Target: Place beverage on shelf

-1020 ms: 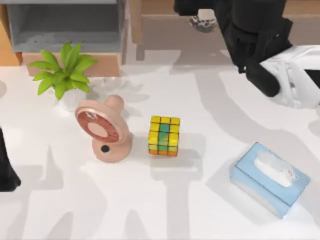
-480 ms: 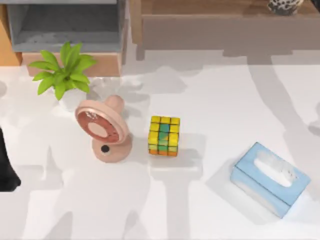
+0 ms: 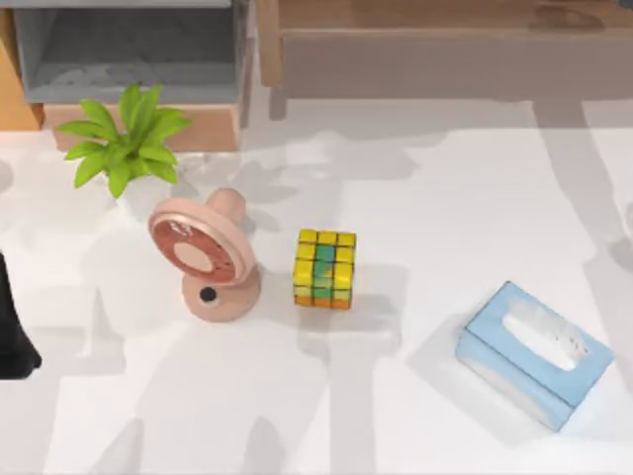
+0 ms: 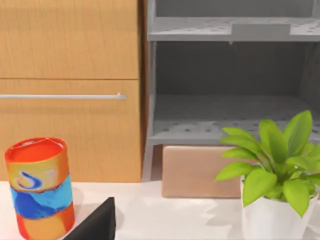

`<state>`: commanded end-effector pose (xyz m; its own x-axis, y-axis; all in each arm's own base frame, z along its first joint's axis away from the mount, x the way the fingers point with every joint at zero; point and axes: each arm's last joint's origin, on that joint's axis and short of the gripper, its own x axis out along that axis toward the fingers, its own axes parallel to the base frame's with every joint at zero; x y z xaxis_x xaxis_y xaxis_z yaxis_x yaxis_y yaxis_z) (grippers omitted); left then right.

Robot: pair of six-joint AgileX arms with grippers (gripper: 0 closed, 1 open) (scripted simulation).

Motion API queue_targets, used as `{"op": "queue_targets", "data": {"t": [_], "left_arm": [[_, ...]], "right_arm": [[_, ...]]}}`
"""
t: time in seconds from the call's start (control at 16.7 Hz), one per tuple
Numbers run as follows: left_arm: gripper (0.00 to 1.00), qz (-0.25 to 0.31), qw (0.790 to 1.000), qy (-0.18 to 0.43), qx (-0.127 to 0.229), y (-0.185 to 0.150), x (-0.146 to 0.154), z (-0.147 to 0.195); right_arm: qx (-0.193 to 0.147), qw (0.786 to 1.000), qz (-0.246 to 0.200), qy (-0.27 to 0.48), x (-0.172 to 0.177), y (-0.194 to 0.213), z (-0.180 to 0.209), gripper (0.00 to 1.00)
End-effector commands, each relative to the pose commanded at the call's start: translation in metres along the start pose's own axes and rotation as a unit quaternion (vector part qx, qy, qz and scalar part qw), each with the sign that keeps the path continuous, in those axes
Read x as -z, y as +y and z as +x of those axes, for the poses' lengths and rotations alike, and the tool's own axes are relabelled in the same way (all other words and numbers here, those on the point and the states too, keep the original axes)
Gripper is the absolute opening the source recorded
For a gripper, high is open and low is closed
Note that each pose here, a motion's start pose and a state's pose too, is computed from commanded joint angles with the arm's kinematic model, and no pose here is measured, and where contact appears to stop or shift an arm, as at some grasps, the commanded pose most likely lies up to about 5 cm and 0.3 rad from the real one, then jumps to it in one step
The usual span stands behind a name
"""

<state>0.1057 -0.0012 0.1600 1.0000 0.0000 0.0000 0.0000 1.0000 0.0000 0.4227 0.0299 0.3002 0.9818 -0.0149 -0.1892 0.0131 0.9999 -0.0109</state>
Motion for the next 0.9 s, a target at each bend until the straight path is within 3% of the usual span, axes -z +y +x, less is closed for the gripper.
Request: {"op": "queue_targets", "data": {"t": [0.3, 0.9], "left_arm": [[1.00, 0.000, 1.000, 0.000, 0.000, 0.000, 0.000, 0.000], [1.00, 0.000, 1.000, 0.000, 0.000, 0.000, 0.000, 0.000]], "right_arm": [[-0.001, 1.000, 0.000, 0.004, 0.004, 0.002, 0.002, 0.00], [0.000, 1.000, 0.000, 0.000, 0.026, 0.000, 0.043, 0.00]]}}
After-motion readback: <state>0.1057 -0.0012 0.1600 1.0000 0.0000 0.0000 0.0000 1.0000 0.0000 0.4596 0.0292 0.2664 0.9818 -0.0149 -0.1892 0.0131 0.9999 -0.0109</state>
